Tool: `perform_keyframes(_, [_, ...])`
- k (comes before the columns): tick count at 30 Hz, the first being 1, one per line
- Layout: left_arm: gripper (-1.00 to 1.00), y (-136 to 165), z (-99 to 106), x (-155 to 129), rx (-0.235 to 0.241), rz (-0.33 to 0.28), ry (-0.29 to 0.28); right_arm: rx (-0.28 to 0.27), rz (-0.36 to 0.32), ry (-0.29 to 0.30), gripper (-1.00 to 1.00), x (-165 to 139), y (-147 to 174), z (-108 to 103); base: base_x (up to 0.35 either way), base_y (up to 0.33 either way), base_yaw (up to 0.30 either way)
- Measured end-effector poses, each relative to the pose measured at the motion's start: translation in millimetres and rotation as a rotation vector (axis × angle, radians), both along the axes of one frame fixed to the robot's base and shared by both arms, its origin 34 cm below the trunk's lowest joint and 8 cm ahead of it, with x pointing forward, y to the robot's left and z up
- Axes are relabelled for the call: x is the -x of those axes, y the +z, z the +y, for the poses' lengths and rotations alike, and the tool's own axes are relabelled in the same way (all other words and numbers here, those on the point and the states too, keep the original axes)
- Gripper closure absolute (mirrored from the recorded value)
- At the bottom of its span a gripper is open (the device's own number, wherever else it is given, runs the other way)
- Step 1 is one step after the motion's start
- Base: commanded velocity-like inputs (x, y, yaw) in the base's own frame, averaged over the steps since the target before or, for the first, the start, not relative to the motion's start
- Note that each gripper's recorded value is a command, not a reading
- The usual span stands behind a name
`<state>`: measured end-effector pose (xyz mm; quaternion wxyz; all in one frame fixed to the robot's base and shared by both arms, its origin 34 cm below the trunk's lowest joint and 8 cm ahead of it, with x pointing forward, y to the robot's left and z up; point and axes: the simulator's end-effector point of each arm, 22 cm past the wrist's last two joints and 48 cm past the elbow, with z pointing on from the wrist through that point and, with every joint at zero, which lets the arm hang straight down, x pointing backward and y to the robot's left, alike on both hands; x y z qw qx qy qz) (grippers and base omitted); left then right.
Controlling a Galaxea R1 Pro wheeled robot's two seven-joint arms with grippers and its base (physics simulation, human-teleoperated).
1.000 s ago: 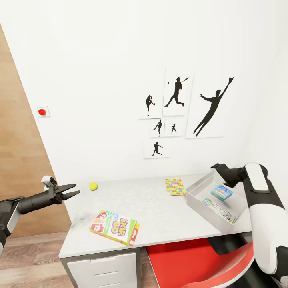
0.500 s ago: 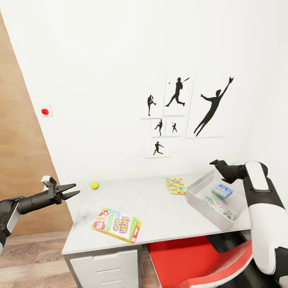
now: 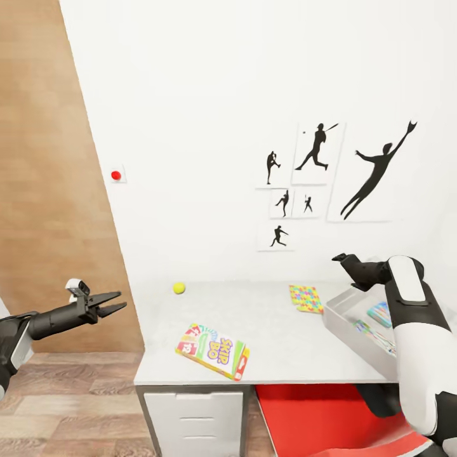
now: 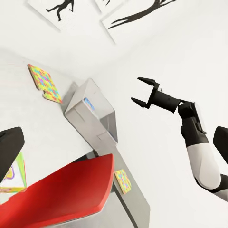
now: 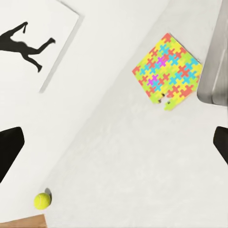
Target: Put all the toys in the child's room - the three board games (two on the bed and one on the table), the two jigsaw puzzles on the table, and the tennis ball on the table - inside the toy box on the table in the child's room.
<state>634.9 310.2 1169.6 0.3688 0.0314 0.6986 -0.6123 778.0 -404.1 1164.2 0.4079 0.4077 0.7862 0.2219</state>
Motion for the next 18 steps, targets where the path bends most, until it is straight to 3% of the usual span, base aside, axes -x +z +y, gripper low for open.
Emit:
perform_keyframes(7, [-1.0, 0.0, -0.1, 0.0, 0.0, 0.0, 0.0, 0.011, 0.003, 0.007, -1.0, -0.8, -0.2, 3.1, -0.011, 0.024, 0.287])
perform_keyframes(13, [-1.0, 0.0, -0.2, 0.0, 0.0, 0.0, 0.0, 0.018, 0.01, 0.008, -1.0, -0.7, -1.9, 3.9, -0.061, 0.172, 0.286])
perform_keyframes(18, [-1.0, 0.0, -0.3, 0.0, 0.0, 0.0, 0.0, 0.022, 0.014, 0.011, -1.0, -0.2, -3.0, 4.4, -0.022, 0.077, 0.112])
